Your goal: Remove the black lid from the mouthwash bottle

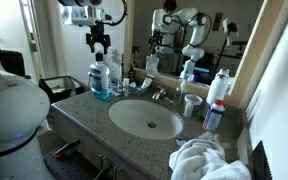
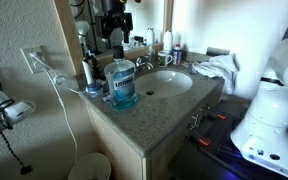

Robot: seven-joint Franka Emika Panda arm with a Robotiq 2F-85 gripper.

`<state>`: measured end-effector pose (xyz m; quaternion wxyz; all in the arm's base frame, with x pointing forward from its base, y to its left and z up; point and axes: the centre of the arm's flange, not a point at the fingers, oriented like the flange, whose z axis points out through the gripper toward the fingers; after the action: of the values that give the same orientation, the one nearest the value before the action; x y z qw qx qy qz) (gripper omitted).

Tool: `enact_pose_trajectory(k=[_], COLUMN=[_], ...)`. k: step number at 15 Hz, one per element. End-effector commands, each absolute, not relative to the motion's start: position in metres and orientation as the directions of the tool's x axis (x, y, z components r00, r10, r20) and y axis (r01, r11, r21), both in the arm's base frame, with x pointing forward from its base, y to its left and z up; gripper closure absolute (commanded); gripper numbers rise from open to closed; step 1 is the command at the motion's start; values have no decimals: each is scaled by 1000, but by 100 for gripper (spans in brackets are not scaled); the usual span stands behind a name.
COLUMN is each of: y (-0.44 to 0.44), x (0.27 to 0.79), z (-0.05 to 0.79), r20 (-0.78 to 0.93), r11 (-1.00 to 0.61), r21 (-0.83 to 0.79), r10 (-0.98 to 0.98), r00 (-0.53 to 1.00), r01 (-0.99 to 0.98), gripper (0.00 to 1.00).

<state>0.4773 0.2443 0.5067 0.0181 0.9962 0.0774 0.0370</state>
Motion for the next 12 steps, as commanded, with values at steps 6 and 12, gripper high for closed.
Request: enact_pose_trajectory(k=[6, 12], y=[246, 248], x=[472, 471], z=[504, 505], r20=[61, 65], r11=[-993, -993], r21=[51, 50], r10=[111, 106], r00=[992, 992], r01=[107, 103], gripper=[58, 80])
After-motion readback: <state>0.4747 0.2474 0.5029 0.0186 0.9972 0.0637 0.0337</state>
